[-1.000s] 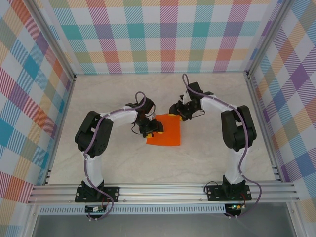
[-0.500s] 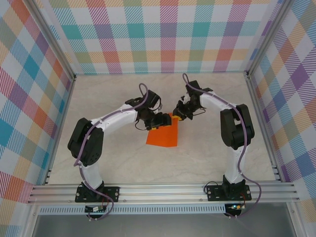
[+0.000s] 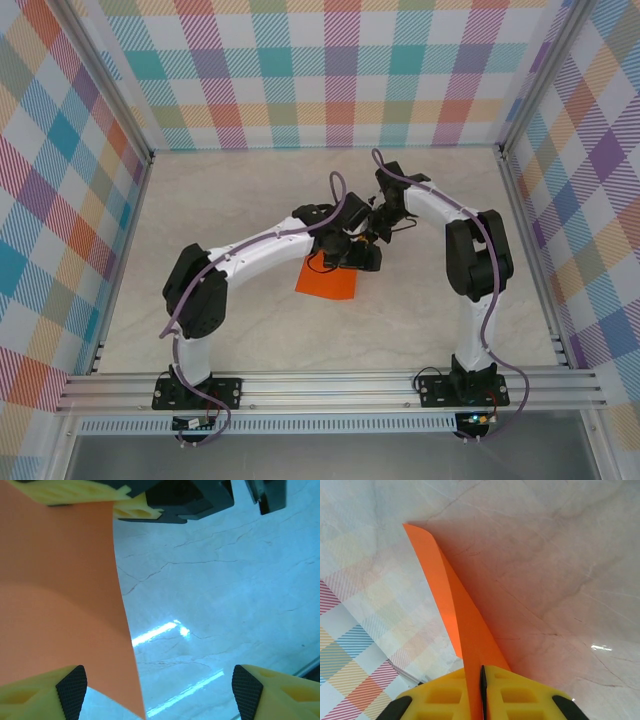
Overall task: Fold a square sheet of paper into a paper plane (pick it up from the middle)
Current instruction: First fold in half a square sheet of paper at the center of the table.
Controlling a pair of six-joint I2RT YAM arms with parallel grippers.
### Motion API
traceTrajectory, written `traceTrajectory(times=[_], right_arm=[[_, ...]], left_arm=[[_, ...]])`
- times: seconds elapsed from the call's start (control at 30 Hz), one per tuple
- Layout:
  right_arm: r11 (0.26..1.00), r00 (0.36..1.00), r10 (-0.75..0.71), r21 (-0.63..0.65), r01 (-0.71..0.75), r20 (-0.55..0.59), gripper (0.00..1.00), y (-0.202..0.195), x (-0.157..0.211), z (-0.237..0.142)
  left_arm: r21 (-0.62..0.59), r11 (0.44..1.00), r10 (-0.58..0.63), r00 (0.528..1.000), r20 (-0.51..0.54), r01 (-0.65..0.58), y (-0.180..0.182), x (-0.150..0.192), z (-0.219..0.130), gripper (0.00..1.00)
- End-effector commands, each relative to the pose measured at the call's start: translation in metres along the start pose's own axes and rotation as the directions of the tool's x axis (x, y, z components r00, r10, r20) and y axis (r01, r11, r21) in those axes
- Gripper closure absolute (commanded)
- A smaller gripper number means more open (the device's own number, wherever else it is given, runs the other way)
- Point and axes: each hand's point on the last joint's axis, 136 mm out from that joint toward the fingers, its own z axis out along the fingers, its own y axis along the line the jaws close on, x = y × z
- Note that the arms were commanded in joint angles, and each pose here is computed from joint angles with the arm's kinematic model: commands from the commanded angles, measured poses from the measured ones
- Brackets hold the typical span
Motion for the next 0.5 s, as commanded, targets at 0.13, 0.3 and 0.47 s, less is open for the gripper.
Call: traceTrajectory(times=[0.13, 0.3, 0.47], right_arm=[[1.000, 0.999, 0.021, -0.006, -0.021, -0.033, 0.88, 0.006, 0.005, -0.003], [1.000, 0.999, 0.023, -0.015, -0.024, -0.035, 0.88, 0.009, 0.004, -0.004], [1.000, 0.999, 0.022, -0.015, -0.023, -0.035, 0.87, 0.010, 0.004, -0.004]], left_arm=[[-0.211, 0.976, 0.039, 0.996, -0.080, -0.055, 0.031, 0.016, 0.011, 0.27], [-0.231, 0.970, 0.053, 0.994, -0.095, -0.074, 0.033, 0.015, 0.016, 0.28], [-0.262, 0.960, 0.070, 0.992, -0.105, -0.095, 0.035, 0.013, 0.018, 0.31]])
